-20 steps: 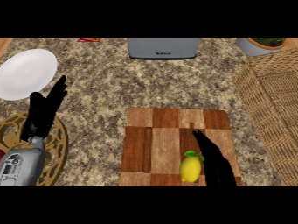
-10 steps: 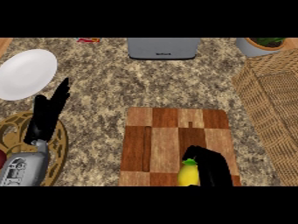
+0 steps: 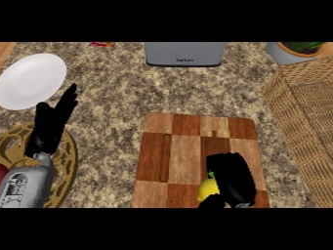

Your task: Pick the lemon from the cutting board and place it in the basket

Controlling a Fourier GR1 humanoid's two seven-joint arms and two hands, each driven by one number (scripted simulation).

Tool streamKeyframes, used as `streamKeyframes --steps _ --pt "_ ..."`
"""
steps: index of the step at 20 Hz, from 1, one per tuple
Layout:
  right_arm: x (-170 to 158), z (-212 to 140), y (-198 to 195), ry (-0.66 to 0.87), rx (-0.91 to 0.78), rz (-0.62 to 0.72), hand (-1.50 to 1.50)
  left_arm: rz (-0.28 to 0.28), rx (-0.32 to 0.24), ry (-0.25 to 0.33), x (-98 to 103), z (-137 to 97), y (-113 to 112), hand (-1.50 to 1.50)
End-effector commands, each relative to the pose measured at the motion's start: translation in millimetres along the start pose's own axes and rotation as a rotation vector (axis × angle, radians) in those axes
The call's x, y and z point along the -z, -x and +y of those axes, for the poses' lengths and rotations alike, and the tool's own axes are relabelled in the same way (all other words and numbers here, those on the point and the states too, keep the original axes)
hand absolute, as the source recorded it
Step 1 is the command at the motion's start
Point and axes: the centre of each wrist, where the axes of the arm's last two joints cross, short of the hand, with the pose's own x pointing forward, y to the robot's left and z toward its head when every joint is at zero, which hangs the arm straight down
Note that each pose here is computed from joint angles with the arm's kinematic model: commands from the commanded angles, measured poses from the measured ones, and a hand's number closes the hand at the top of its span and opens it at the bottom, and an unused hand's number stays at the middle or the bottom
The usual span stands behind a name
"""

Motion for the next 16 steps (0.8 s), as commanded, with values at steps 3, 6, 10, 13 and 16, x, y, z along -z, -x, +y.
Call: streamKeyframes --steps 3,6,10,13,16 --pt "10 -31 2 0.062 -0.148 -0.058 1.50 0.016 -0.002 -0.004 -9 7 -3 0.00" --pt "-1 -52 -26 0.079 0.146 -0.084 1.50 -0.010 0.009 -0.011 -15 5 12 0.00" --pt "-42 -92 -24 0.179 0.322 -0.147 1.50 0.019 0.005 -0.024 -8 0 11 0.00" --pt "-50 -121 -33 0.286 0.533 -0.168 1.50 0.010 -0.010 -0.012 -5 7 10 0.00" --pt "-77 -158 -29 0.372 0.601 -0.167 1.50 0.021 0.005 -0.025 0 -8 -3 0.00"
